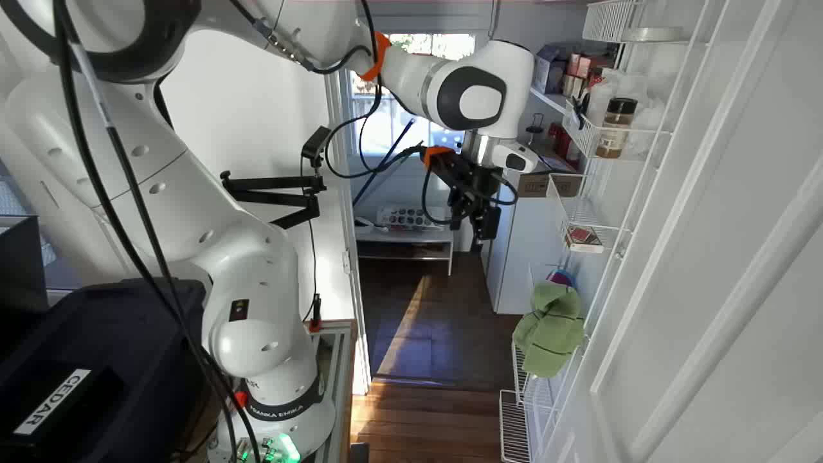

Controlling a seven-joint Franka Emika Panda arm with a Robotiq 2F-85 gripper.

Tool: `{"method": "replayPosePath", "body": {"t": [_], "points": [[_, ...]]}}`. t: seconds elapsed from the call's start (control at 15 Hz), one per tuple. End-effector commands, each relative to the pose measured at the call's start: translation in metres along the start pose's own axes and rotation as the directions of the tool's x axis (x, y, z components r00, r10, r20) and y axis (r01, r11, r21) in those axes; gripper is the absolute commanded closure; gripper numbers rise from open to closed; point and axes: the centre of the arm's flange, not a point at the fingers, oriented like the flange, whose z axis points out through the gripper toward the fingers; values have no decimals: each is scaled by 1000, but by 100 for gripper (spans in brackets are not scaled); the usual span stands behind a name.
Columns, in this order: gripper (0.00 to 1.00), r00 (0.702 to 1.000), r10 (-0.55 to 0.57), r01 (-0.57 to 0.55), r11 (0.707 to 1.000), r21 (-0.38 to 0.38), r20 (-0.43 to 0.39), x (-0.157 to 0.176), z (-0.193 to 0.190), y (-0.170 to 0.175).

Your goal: Remove the playing cards deck case from the second top rack and move into onto the top rack of the pantry door rack

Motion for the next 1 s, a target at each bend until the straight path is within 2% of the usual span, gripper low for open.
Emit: {"method": "replayPosePath", "body": {"t": [0.0, 0.27, 0.4, 0.53, 0.73, 0.93], "points": [[0, 1000, 0, 0, 1000, 0, 0, 0, 0, 0], [0, 1000, 0, 0, 1000, 0, 0, 0, 0, 0], [0, 998, 4, 3, 993, 121, -55, 12, 16, 16], [0, 989, 58, -28, 979, 203, -139, 21, 25, 35], [0, 972, 140, -69, 937, 343, -188, 30, 46, 72], [0, 954, 220, -97, 869, 486, -204, 34, 65, 101]]}}
